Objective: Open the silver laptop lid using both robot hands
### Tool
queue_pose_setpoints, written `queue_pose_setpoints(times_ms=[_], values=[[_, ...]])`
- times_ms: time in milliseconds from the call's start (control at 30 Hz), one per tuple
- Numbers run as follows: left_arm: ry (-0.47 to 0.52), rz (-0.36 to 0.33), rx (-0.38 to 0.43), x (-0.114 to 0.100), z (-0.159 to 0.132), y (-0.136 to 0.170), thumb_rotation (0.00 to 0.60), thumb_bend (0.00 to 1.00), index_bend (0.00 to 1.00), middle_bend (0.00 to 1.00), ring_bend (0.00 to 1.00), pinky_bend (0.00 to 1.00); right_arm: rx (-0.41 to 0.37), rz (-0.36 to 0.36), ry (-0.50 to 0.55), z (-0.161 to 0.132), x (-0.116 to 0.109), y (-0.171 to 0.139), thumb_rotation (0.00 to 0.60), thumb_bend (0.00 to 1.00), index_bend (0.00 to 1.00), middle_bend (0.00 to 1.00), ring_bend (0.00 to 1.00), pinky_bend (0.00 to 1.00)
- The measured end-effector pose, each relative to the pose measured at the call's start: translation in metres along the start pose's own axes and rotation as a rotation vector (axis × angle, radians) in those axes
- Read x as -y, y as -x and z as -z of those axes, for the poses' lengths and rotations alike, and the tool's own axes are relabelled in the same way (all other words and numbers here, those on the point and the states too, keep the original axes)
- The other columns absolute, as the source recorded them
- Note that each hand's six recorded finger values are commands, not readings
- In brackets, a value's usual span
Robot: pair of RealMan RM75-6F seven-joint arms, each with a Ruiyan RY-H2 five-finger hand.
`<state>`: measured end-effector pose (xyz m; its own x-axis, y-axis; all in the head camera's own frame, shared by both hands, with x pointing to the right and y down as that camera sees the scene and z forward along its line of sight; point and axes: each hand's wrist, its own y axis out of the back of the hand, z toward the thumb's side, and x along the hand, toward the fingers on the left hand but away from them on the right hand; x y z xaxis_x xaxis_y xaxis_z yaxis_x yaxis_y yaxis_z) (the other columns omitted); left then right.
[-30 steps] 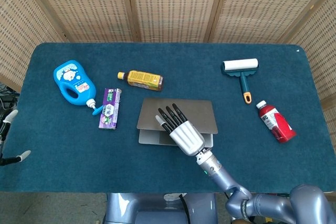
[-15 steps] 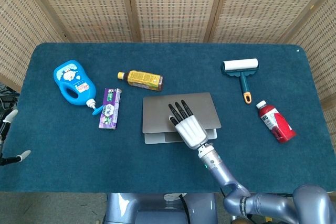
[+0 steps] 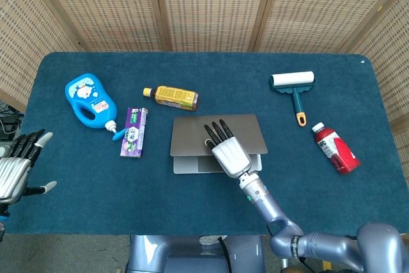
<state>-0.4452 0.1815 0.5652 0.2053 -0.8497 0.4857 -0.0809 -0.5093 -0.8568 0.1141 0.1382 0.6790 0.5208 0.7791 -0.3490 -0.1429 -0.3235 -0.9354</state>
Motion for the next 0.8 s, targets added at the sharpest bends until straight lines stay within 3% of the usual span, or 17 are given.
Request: queue_pose_setpoints(times_ms=[100,167,233,333,533,800], values=[[-0.028,0.029,0.129,0.008,-0.020,-0.021,0.600,0.20,0.00,0.00,0.00,0.00,0.008,-0.002,0.032,0.000,-0.002,0.002,0.600,0.75,0.38,0.16,0.04,0.00],[-0.038,0.040,0.203,0.013,-0.031,-0.033,0.600,0.42,0.04,0.00,0.02,0.01,0.015,-0.003,0.050,0.001,-0.004,0.004,0.600,0.75,0.39,0.16,0.04,0.00],[-0.042,0.053,0.280,0.021,-0.044,-0.045,0.600,0.57,0.08,0.00,0.04,0.02,0.027,-0.001,0.074,0.003,-0.007,0.007,0.600,0.76,0.39,0.16,0.04,0.00],[-0.038,0.080,0.350,0.034,-0.059,-0.060,0.600,0.72,0.11,0.00,0.05,0.04,0.035,-0.002,0.089,0.005,-0.010,0.010,0.600,0.76,0.39,0.16,0.04,0.00],[-0.022,0.157,0.415,0.054,-0.080,-0.072,0.600,0.83,0.13,0.00,0.05,0.06,0.052,-0.009,0.104,0.010,-0.012,0.015,0.600,0.76,0.39,0.16,0.04,0.00],[-0.010,0.210,0.500,0.081,-0.116,-0.092,0.600,0.85,0.16,0.00,0.05,0.06,0.059,-0.014,0.104,0.013,-0.010,0.018,0.600,0.76,0.39,0.17,0.04,0.00]])
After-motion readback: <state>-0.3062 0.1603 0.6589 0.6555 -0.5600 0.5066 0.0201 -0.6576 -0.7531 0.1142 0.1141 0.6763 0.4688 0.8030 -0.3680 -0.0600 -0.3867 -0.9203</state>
